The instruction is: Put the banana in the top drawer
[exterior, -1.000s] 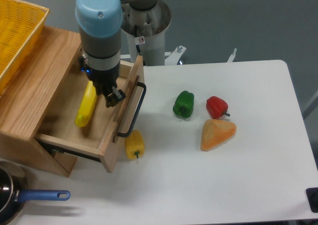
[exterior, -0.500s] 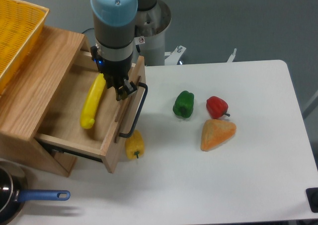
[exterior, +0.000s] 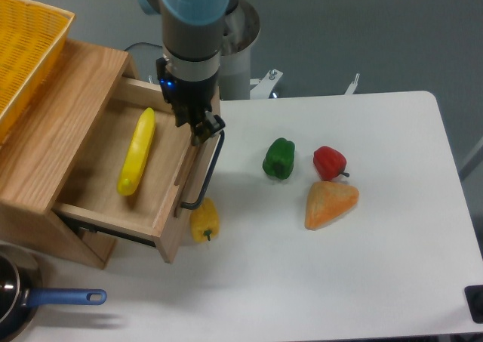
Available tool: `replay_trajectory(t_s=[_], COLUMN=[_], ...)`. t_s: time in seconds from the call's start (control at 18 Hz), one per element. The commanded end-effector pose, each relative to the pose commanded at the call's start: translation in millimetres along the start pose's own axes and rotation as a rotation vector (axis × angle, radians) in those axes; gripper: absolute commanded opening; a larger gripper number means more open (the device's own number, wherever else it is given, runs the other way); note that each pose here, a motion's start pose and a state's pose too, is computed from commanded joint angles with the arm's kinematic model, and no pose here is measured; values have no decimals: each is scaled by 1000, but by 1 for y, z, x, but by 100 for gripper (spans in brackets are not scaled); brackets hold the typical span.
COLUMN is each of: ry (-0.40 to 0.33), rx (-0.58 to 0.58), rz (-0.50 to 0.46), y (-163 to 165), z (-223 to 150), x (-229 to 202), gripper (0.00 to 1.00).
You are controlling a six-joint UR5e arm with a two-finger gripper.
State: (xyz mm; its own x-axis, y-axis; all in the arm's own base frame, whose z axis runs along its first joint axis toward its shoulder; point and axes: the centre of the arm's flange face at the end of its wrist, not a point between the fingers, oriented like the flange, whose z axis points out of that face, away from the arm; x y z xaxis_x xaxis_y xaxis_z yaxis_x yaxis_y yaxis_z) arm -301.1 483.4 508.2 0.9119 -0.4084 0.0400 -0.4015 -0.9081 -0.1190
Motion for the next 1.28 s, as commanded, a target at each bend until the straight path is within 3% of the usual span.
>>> replay_trajectory(t_s=[0.17,0.44,0.61,0.78,1.28], ry=[-24,-94,-114,-133,-148], rx=[-25,-115,-127,-120,-113], rz=[-11,-29,-34,-46,-41], y=[19,35,37,43,45], z=[-3,6,11,11,19], x=[-13,-29,-33,-40,-52], gripper=[51,68,71,97,100])
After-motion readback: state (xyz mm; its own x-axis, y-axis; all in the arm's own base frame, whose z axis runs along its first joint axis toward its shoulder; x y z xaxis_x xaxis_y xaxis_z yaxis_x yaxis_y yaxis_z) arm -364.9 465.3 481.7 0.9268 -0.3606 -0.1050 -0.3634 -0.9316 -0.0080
